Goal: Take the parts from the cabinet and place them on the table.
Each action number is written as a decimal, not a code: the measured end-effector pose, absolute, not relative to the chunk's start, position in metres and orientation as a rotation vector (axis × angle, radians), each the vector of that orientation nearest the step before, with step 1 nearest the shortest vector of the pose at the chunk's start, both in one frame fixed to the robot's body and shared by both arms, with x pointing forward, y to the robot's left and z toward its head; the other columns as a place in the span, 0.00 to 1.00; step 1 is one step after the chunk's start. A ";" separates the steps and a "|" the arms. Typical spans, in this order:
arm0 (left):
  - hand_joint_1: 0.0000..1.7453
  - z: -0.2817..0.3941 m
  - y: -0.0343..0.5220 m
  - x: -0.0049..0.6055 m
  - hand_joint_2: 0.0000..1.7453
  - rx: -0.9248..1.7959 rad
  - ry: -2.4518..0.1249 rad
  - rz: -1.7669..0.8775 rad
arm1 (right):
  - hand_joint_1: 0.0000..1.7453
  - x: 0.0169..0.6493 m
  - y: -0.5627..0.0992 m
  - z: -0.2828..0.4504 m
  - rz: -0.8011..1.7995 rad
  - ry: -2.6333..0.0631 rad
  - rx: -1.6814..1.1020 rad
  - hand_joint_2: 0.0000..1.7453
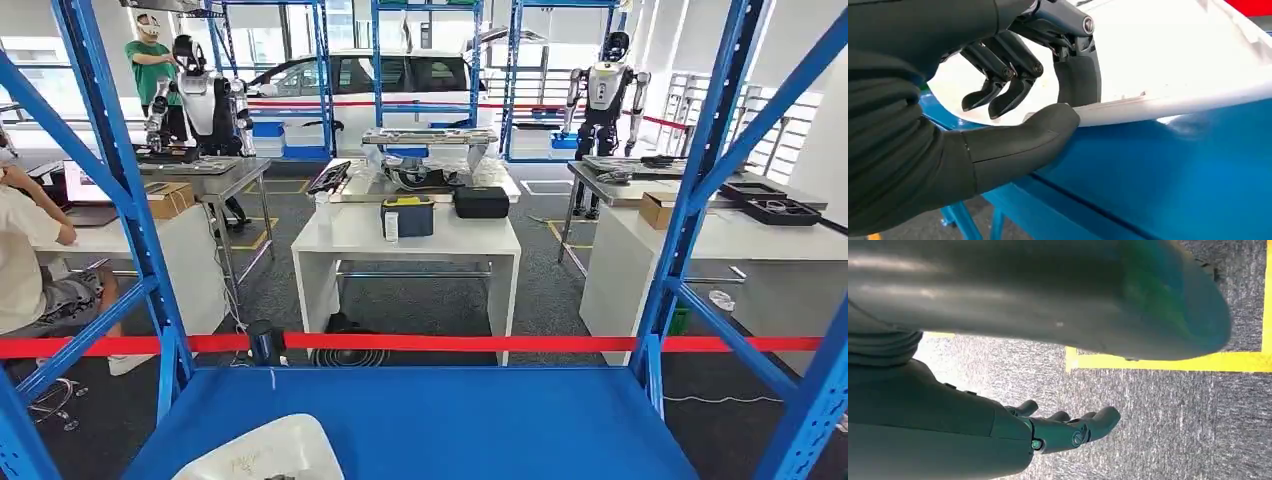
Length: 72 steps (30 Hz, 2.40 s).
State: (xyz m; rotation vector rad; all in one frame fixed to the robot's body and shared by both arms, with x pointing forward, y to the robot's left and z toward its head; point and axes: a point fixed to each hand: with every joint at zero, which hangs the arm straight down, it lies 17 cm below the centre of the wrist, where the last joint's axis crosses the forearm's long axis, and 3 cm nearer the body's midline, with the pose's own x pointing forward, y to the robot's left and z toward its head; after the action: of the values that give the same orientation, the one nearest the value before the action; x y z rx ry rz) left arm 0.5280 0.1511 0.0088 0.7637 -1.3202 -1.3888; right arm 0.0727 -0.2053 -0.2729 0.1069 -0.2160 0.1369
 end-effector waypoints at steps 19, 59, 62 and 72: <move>1.00 0.067 0.107 0.549 1.00 0.666 -1.532 -1.384 | 0.00 0.075 -0.205 -0.272 0.136 -0.224 0.110 0.00; 1.00 0.330 0.004 0.557 1.00 0.627 -2.333 -1.168 | 0.00 0.085 -0.203 -0.271 0.083 -0.259 0.103 0.00; 1.00 0.342 0.015 0.561 1.00 0.640 -2.346 -1.130 | 0.00 0.084 -0.203 -0.271 0.083 -0.260 0.103 0.00; 1.00 0.355 0.032 0.562 1.00 0.682 -2.380 -1.097 | 0.00 0.084 -0.204 -0.271 0.086 -0.261 0.102 0.00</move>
State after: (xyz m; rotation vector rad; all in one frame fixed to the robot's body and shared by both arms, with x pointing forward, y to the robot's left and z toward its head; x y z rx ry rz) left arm 0.5625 0.0324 0.3552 0.6821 -2.3801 -1.0968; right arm 0.0844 -0.2036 -0.2707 0.1015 -0.2615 0.0858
